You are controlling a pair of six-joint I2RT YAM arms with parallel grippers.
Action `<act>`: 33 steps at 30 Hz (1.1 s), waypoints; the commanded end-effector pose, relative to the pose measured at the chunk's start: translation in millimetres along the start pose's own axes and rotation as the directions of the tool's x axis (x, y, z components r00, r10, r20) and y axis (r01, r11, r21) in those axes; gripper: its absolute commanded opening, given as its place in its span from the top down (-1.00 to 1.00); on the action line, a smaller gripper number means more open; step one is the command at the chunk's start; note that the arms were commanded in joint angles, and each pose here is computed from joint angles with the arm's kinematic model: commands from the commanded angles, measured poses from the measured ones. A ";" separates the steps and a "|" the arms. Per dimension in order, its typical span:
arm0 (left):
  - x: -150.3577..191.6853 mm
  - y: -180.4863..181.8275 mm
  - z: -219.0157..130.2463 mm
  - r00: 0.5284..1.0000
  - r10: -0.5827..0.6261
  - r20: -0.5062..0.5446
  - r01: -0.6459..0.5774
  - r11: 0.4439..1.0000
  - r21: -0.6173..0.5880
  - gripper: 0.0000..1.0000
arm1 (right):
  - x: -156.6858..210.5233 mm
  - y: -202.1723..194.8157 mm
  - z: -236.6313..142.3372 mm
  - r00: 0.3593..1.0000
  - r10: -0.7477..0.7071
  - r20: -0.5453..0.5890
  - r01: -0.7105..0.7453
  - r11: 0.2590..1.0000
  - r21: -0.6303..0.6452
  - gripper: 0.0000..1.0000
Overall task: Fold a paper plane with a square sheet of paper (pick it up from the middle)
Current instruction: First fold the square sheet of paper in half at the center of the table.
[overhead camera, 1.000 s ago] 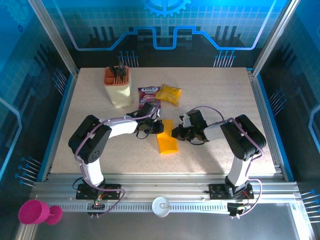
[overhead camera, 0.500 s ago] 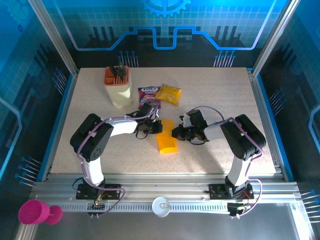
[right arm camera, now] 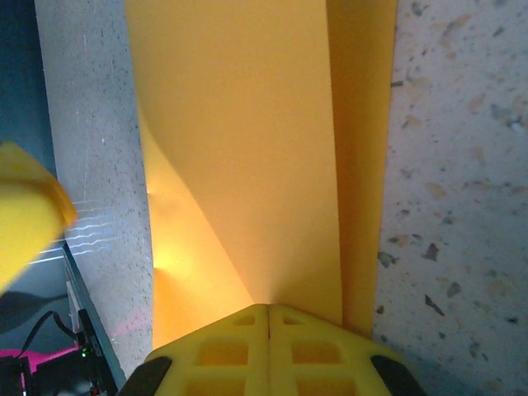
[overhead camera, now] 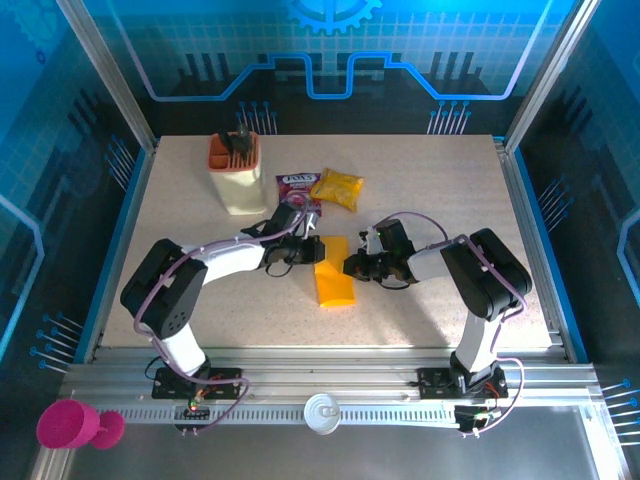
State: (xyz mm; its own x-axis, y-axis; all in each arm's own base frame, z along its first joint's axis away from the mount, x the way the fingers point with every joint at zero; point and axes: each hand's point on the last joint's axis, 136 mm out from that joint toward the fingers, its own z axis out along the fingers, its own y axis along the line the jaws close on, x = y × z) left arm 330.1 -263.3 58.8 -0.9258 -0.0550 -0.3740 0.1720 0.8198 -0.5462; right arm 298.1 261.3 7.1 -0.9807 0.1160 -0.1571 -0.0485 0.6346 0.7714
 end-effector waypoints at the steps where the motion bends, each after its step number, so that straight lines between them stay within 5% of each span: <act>1: 26.7 -8.3 -5.3 0.998 0.009 -0.057 -0.007 1.000 0.026 0.75 | 37.9 -83.2 17.0 0.994 0.098 -0.055 -0.079 0.959 0.274 1.00; 33: 110.0 -7.3 21.5 0.973 0.053 -0.226 -0.055 0.998 -0.002 0.86 | 36.5 -84.3 16.0 0.994 0.100 -0.054 -0.081 0.956 0.281 1.00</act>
State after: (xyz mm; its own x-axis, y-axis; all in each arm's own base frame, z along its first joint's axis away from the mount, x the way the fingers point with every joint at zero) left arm 244.3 -289.5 18.8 -0.9620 0.0969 -0.2551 0.2231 0.8175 -0.5310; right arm 298.5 260.9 7.1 -0.9827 0.1145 -0.1454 -0.0416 0.6289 0.7763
